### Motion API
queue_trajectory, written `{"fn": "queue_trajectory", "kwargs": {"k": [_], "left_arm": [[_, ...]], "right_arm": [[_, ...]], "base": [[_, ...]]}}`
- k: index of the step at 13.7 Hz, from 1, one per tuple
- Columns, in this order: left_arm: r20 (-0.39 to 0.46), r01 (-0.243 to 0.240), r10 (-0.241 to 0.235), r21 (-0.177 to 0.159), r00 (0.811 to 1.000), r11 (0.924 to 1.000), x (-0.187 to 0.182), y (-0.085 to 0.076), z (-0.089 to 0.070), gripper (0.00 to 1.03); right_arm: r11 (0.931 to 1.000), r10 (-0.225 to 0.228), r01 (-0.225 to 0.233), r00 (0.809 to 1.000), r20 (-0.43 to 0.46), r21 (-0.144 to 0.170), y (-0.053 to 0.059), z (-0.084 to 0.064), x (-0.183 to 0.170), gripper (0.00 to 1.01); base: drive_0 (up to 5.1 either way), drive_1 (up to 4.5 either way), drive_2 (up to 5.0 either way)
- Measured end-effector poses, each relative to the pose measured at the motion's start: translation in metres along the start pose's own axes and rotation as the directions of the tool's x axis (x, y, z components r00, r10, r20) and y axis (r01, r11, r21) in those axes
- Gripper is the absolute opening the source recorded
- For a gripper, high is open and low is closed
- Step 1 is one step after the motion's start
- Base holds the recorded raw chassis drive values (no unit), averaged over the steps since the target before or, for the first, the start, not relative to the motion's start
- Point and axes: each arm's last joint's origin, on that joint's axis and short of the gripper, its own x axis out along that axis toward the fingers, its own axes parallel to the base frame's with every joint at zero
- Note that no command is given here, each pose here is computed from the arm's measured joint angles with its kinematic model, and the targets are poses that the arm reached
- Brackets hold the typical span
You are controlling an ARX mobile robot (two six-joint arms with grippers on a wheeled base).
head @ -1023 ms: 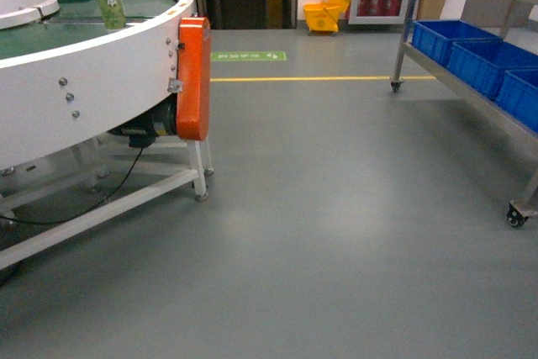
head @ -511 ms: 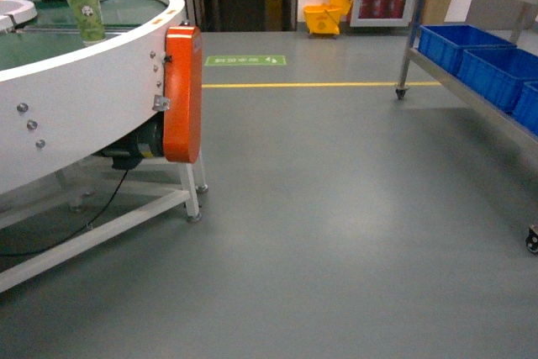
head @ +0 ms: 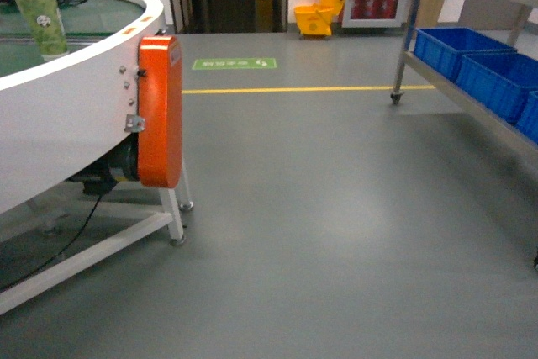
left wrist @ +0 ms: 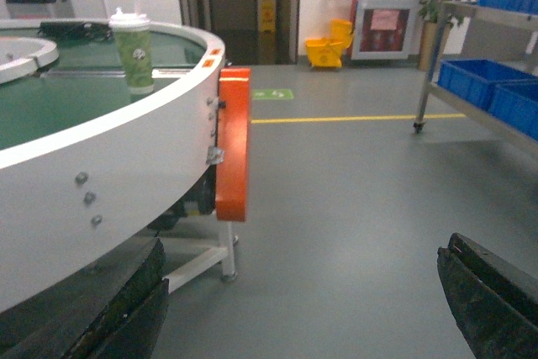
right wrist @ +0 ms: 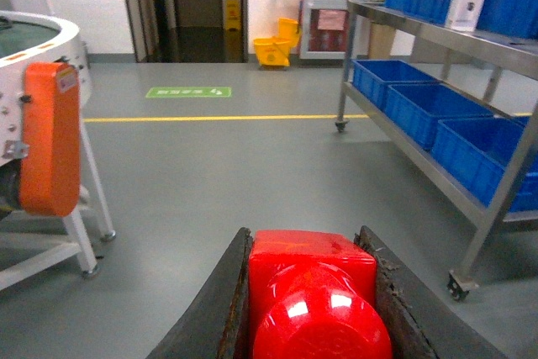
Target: Pick red block from blue box to shelf
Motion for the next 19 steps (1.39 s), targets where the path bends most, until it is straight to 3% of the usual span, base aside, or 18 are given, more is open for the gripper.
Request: {"fn": "queue_trajectory", "kwargs": {"k": [19], "left_arm": [[-0.001,0.003,-0.003,0.0,1.0,1.0,0.0,-0.0001,-0.0001,0.98]], "right_arm": [[1.0,0.0,0.0,1.0,-0.004,0.0,0.0,-0.0004,0.0,0.28]], "base": [[-1.6,-1.58,-1.6]]}}
